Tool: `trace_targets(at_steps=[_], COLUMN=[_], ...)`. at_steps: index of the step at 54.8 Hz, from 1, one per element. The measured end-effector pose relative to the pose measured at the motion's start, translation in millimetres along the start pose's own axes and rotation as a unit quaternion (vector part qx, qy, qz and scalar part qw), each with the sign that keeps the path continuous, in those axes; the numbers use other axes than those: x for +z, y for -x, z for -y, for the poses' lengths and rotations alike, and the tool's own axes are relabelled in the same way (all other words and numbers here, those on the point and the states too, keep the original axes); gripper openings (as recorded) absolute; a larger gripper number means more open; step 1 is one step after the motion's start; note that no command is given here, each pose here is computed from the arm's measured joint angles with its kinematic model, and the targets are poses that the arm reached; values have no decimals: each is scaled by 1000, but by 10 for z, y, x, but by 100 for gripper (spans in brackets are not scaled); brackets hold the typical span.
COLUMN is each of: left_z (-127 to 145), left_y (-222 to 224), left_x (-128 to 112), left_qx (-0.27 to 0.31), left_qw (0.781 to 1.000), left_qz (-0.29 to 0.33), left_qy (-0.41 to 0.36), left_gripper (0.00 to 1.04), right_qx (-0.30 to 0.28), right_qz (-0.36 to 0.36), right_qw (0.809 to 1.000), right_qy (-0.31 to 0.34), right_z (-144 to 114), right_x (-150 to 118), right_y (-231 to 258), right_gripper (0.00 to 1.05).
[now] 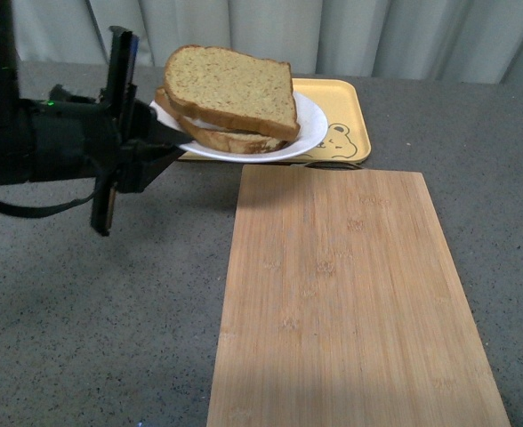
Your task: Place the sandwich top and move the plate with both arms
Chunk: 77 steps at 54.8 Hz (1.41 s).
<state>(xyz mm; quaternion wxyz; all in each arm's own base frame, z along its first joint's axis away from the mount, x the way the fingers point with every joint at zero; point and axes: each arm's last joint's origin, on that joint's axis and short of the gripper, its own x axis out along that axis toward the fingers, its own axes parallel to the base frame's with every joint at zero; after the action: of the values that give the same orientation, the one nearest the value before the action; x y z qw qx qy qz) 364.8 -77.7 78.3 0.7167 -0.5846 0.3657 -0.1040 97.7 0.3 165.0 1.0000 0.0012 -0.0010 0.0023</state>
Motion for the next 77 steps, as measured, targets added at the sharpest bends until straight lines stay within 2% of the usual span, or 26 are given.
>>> trace_targets(at_steps=[21,43,57,64,73,77], left_z=[163,151,179,221,376,481], left_y=[-885,-1174,-1111,-987,-734,-574], left_x=[199,381,391,387,389,367], left_qx=[17,25,22,32,31,45], left_qw=[1000,999,999,998,991,980], left_qz=[0,21,37,39,77,101], left_qy=[25,28,9,-25,-103,-164], left_gripper=[4,4,42,62,87,100], right_qx=[0,0,0,0,0,0], right_qz=[0,0,0,0,0,0], right_qw=[1000,1000,1000,1000,1000,1000], right_qy=[0,0,0,0,0,0], right_z=[0,0,0,0,0,0], right_x=[0,0,0,0,0,0], right_y=[0,0,0,0,0,0], right_gripper=[95,95,95,95,95,95])
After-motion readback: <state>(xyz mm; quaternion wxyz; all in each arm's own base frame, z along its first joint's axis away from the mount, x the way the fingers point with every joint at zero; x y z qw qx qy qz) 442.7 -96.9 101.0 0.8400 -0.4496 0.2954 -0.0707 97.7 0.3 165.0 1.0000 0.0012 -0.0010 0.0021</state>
